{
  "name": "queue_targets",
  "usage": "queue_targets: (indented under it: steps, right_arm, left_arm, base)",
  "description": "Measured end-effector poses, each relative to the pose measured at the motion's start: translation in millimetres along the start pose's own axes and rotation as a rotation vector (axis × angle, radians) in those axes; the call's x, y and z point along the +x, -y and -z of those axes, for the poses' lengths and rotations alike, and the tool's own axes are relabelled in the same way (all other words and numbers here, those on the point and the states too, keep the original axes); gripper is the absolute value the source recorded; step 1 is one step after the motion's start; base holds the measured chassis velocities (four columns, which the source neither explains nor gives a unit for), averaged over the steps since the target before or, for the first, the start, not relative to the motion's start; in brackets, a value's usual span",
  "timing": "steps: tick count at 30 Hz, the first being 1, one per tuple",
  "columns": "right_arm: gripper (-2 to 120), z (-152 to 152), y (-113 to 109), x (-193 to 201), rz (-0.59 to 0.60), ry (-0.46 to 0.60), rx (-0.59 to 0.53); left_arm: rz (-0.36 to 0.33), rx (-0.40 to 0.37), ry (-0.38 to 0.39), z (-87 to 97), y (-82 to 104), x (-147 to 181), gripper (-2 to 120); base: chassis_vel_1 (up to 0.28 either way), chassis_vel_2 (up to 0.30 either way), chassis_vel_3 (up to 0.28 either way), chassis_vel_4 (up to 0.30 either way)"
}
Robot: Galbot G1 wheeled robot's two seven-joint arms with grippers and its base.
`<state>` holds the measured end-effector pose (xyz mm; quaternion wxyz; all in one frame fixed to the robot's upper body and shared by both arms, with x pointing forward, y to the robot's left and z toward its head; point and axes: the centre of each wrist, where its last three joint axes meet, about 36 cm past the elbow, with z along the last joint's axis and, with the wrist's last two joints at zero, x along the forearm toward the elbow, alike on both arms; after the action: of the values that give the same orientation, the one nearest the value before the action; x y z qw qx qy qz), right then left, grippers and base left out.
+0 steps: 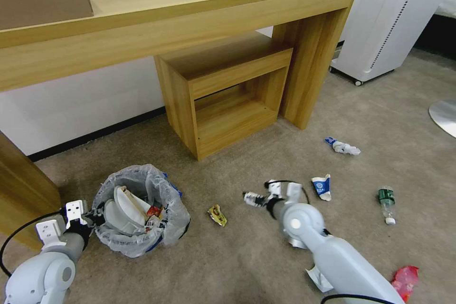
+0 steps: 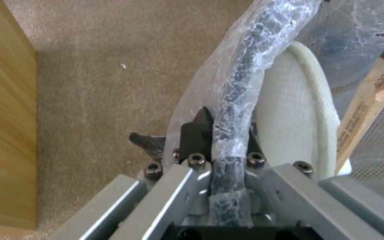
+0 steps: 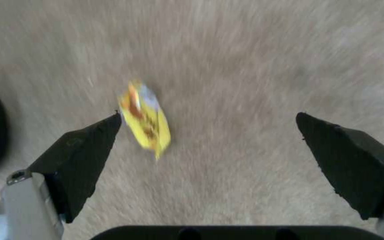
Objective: Pick up the trash bin and place the garbage on the floor into it.
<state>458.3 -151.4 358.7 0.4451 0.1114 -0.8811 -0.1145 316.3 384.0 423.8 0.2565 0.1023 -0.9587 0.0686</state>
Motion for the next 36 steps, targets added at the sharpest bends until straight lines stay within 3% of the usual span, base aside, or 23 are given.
queue_targets:
  steps: [2, 9, 23, 31, 36]
  right_arm:
    - [100, 0.0, 0.0, 0.0, 0.0, 0.0, 0.0]
    - [100, 13.7, -45.1, -63.3, 0.012, -0.085, 0.172]
    - [100, -0.5, -50.8, -106.1, -0.003, -0.131, 0.283]
    - [90, -13.3, -56.1, -125.9, -0.001, -0.139, 0.317]
    - [78, -21.4, -60.1, -131.0, 0.002, -0.126, 0.336]
  left_arm:
    - [0.0, 0.0, 0.0, 0.0, 0.0, 0.0, 0]
    - [0.004, 0.015, 0.003, -7.3, 2.3, -2.9, 0]
    - [0.001, 0.025, 0.016, -8.1, 3.4, 1.0, 0]
    - [-0.002, 0.031, 0.023, -9.4, 4.4, 2.4, 0]
    - [-0.003, 0.034, 0.025, -9.9, 4.7, 2.6, 0]
  base:
    - [0.0, 0.0, 0.0, 0.0]
    - [0.0, 0.0, 0.0, 0.0]
    - [0.0, 0.0, 0.0, 0.0]
    - [0.0, 0.0, 0.0, 0.0]
    - [0.0, 0.0, 0.0, 0.0]
